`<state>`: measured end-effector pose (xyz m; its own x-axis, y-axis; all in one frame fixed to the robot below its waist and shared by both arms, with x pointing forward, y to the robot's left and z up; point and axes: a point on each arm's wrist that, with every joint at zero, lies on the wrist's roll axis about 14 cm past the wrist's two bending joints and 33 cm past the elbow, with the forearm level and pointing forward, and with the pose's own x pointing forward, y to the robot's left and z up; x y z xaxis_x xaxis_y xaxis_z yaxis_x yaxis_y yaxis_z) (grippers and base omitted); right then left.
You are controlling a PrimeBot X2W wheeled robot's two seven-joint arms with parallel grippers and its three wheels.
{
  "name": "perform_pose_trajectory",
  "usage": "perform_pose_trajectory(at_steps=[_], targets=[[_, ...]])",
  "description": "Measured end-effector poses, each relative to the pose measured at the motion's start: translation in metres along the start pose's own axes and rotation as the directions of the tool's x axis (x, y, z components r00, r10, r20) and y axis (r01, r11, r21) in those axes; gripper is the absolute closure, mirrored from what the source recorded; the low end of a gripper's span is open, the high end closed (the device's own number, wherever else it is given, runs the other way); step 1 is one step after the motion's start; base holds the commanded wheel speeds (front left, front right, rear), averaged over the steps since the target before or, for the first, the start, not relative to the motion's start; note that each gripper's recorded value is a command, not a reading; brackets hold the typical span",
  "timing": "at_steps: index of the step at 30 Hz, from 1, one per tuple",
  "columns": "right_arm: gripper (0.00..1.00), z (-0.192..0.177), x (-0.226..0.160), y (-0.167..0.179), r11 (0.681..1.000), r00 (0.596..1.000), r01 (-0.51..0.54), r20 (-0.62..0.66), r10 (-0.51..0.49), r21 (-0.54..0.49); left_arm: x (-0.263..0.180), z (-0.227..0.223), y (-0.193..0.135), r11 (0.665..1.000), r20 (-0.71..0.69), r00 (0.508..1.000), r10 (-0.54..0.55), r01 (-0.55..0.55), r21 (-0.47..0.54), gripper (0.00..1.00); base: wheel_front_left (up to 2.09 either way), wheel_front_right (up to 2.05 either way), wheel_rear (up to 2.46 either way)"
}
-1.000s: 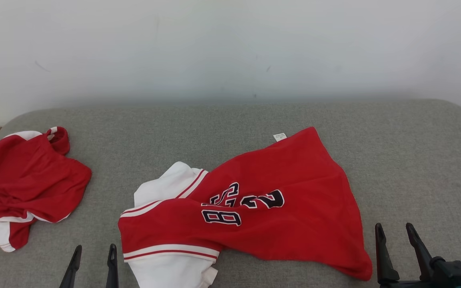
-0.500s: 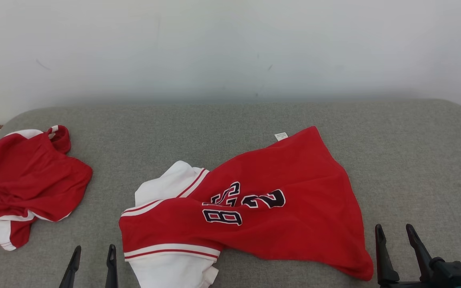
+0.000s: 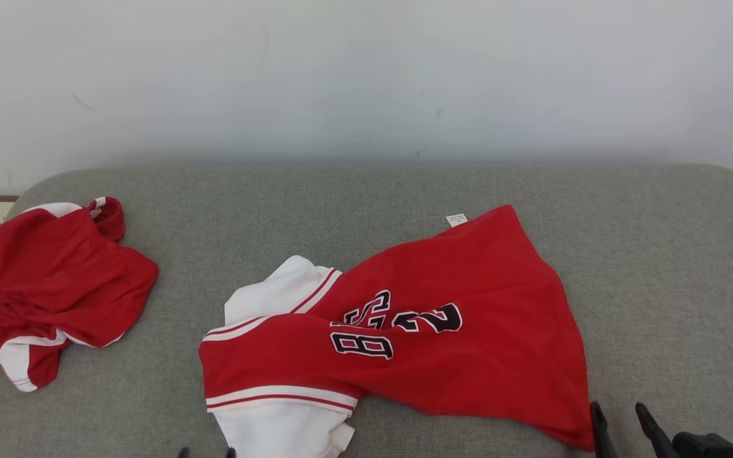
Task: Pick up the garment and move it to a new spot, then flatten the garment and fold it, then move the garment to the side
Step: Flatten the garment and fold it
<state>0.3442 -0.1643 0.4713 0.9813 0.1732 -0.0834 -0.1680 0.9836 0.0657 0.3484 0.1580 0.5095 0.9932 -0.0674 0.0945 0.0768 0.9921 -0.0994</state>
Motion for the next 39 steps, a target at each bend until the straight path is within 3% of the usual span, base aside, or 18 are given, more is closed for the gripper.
perform_pose_trajectory(at_steps=[6, 24, 25, 26, 27, 28, 39], targets=[[0.00, -0.035, -0.006, -0.004, 0.999, 0.990, 0.012, -0.141, -0.007, 0.041, -0.016, -0.051, -0.014, 0.997, -0.162, 0.986, -0.050, 0.039, -0.069, 0.00, 0.00, 0.00, 0.00], [0.00, -0.064, 0.010, 0.006, 0.997, 0.971, 0.000, -0.236, 0.018, 0.075, -0.006, -0.087, -0.054, 0.976, -0.275, 0.947, -0.166, 0.119, -0.181, 0.00, 0.00, 0.00, 0.00], [0.08, -0.065, 0.011, 0.008, 0.997, 0.971, -0.003, -0.240, 0.022, 0.081, -0.006, -0.088, -0.056, 0.975, -0.278, 0.945, -0.172, 0.123, -0.187, 0.00, 0.00, 0.00, 0.00], [0.57, -0.066, 0.012, 0.009, 0.996, 0.969, -0.007, -0.245, 0.027, 0.084, -0.007, -0.090, -0.058, 0.974, -0.283, 0.942, -0.178, 0.127, -0.190, 0.00, 0.00, 0.00, 0.00], [0.96, -0.068, 0.012, 0.010, 0.996, 0.968, -0.009, -0.251, 0.030, 0.086, -0.007, -0.090, -0.060, 0.972, -0.283, 0.941, -0.184, 0.132, -0.192, 0.57, 0.00, 0.00, 0.00], [1.00, -0.069, 0.012, 0.011, 0.996, 0.968, -0.009, -0.250, 0.031, 0.090, -0.005, -0.088, -0.060, 0.972, -0.278, 0.943, -0.185, 0.133, -0.195, 1.00, 0.00, 0.00, 0.00], [1.00, -0.061, 0.015, 0.001, 0.996, 0.978, 0.002, -0.206, 0.017, 0.092, 0.000, -0.080, -0.049, 0.978, -0.252, 0.957, -0.142, 0.096, -0.185, 1.00, 0.00, 0.00, 0.00]])
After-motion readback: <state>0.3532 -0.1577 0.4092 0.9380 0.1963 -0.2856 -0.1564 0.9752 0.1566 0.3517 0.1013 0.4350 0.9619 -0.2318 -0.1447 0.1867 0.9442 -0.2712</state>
